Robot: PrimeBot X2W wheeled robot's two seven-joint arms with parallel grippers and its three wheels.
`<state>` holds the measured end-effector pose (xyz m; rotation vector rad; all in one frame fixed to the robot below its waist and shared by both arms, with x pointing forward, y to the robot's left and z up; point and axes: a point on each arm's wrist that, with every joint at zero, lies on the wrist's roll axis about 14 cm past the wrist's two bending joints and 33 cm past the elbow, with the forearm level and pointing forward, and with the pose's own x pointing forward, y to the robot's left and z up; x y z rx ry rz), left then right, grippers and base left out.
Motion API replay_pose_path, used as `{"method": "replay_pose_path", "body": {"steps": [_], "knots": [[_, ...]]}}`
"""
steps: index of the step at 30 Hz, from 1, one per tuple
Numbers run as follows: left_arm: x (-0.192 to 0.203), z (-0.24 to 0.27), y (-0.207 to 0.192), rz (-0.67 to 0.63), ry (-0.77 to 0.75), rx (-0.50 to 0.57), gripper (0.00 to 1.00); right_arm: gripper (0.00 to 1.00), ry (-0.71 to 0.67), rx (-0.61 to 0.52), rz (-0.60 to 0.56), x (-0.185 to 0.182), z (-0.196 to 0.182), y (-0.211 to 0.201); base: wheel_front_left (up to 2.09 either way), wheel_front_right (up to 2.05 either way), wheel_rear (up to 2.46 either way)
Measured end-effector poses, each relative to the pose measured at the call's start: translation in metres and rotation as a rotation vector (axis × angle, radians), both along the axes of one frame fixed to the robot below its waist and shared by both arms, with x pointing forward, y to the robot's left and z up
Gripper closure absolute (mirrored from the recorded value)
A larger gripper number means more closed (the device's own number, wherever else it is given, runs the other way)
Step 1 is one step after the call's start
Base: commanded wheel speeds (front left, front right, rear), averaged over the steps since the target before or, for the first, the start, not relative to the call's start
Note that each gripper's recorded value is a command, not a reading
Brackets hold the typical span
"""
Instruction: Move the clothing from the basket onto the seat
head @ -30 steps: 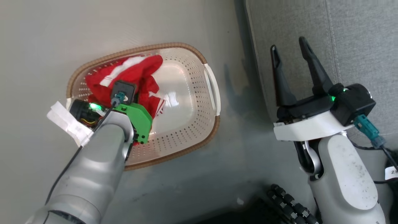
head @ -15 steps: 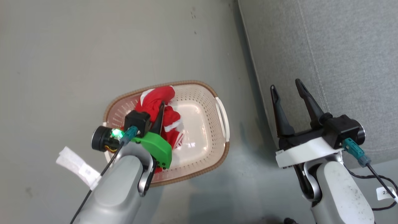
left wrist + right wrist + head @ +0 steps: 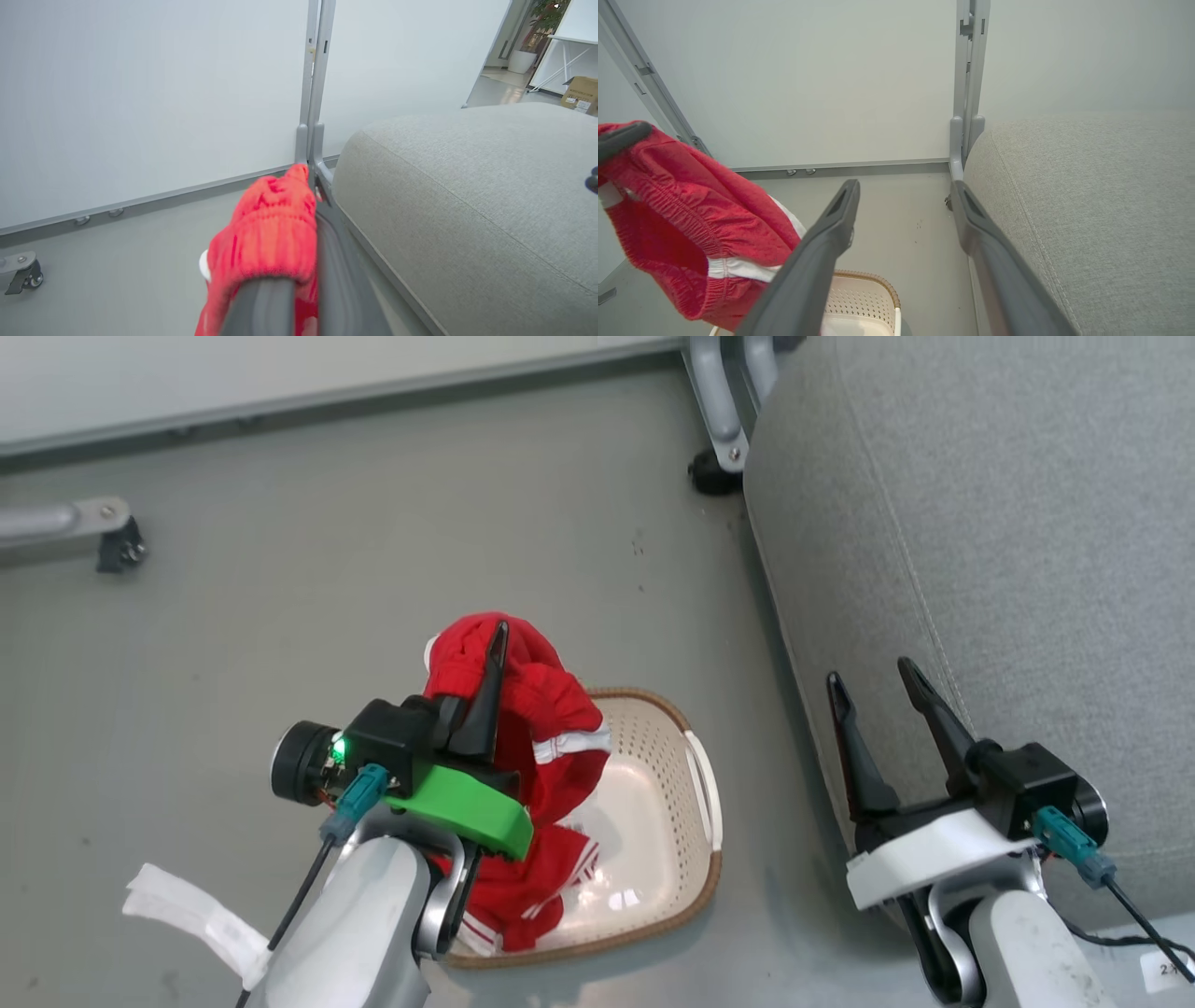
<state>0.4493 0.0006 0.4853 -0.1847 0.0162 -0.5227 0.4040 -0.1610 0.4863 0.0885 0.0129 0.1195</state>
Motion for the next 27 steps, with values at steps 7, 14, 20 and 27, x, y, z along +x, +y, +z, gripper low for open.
{"method": "replay_pose_path", "body": {"steps": [7,14,20,27], "knots": [[-0.015,0.085,0.011,0.032,-0.22,-0.073,1.0,0.0,-0.03,-0.001,0.01,-0.021,0.02,0.004,0.0,0.0,0.0],[-0.048,0.146,0.019,0.032,-0.383,-0.139,1.0,0.0,-0.071,-0.004,0.033,-0.041,0.042,0.011,0.0,0.0,0.0],[-0.076,0.163,0.017,0.007,-0.434,-0.166,1.0,0.0,-0.1,-0.004,0.038,-0.056,0.056,0.013,0.0,0.0,0.0],[-0.094,0.16,0.013,-0.015,-0.426,-0.175,1.0,0.0,-0.1,-0.003,0.035,-0.068,0.058,0.013,0.0,0.0,0.0]]}}
